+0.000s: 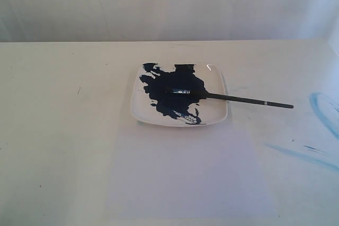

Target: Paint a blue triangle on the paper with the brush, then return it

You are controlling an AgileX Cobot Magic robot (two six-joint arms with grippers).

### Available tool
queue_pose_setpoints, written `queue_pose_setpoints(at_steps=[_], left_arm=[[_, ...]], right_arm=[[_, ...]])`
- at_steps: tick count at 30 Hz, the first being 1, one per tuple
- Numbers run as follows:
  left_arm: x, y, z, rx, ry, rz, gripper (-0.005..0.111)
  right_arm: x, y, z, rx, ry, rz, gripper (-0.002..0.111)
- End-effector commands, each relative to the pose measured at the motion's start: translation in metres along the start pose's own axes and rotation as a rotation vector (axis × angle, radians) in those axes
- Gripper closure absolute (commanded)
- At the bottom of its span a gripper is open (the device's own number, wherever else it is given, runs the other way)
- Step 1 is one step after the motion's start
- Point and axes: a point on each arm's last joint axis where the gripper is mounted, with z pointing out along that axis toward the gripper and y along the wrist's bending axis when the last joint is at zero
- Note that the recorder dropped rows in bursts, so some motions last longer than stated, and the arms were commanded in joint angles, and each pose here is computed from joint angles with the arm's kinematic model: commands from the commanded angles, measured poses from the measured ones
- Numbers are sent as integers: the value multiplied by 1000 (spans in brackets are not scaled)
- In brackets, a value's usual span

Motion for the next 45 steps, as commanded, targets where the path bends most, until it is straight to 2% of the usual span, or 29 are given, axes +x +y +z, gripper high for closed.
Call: queue_pose_setpoints(at_steps=[1, 15, 22, 28, 35, 45], left_arm=[[2, -1, 1, 4, 7, -3, 107], [0, 0, 1, -3, -21, -3, 107], [-16, 4, -1, -46, -199, -3, 107], [-24, 5, -3, -55, -286, -38, 107], [-37, 8, -8, -63, -446, -158, 107], [-45, 11, -13, -80, -549, -178, 107]], right_arm=[[1, 0, 0, 1, -7, -7, 108], [1, 0, 0, 1, -7, -7, 108], [1, 0, 0, 1, -7, -7, 108], [1, 0, 0, 1, -7, -7, 108], [1, 0, 0, 1, -7, -7, 108], [1, 0, 0, 1, -7, -7, 108]])
